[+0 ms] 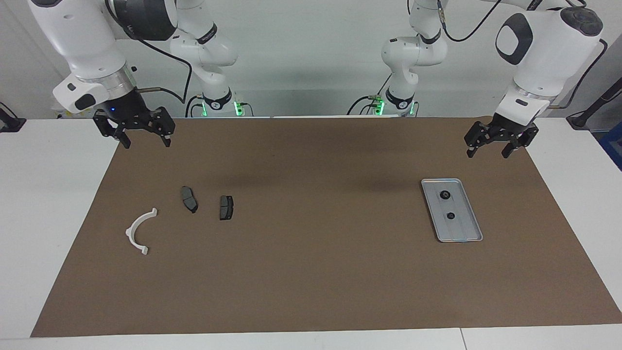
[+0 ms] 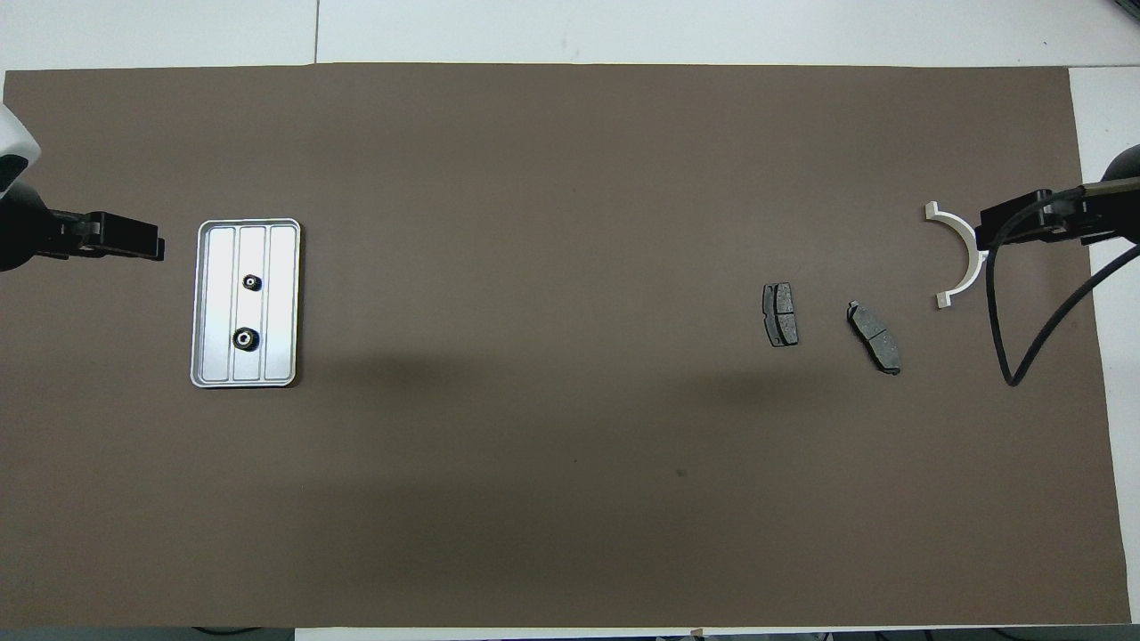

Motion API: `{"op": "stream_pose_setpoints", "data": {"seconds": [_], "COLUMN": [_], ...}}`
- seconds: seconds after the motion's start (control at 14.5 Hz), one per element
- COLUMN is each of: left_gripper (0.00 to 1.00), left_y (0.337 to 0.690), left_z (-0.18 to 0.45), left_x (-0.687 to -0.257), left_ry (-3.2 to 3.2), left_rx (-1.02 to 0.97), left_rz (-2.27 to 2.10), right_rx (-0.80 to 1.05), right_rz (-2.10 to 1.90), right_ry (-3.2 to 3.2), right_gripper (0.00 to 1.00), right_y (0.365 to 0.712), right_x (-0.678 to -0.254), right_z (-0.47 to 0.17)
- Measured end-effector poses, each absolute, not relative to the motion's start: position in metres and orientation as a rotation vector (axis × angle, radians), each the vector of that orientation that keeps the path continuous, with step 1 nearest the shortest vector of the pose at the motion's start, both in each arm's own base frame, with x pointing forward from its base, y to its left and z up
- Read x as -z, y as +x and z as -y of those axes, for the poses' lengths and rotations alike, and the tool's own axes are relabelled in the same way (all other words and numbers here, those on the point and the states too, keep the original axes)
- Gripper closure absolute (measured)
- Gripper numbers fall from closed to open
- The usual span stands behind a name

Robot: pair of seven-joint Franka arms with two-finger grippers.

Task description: Pick bearing gear from pile to tray

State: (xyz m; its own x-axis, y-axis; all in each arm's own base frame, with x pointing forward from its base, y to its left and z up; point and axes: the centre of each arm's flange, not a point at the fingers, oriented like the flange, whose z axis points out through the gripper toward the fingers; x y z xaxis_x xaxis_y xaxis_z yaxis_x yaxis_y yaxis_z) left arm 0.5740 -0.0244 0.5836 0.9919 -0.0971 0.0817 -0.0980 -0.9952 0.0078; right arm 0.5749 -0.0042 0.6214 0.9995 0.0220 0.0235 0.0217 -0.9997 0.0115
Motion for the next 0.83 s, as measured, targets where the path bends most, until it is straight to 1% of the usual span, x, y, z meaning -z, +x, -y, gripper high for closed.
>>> {"op": "stream_pose_setpoints", "data": {"seconds": [0.62,0.83], "left_gripper": [0.0,0.0], "left_y": [0.5744,0.5723], "left_z": [0.0272,0.0263], "left_x": [-0.5891,-0.5885], "left_ry": [3.119,3.12], "left_rx": [-0.143,-0.111], "left_rz": [0.151,0.148], "right_rx": [-0.037,-0.037], "right_rz": [-0.034,-0.034], "right_ry": [3.13,3.13], "right_gripper": [0.0,0.0], "right_y": [0.5749,0.5749], "right_x": [-0.6214,-0.6214], "right_z": [0.0043,0.0043]}}
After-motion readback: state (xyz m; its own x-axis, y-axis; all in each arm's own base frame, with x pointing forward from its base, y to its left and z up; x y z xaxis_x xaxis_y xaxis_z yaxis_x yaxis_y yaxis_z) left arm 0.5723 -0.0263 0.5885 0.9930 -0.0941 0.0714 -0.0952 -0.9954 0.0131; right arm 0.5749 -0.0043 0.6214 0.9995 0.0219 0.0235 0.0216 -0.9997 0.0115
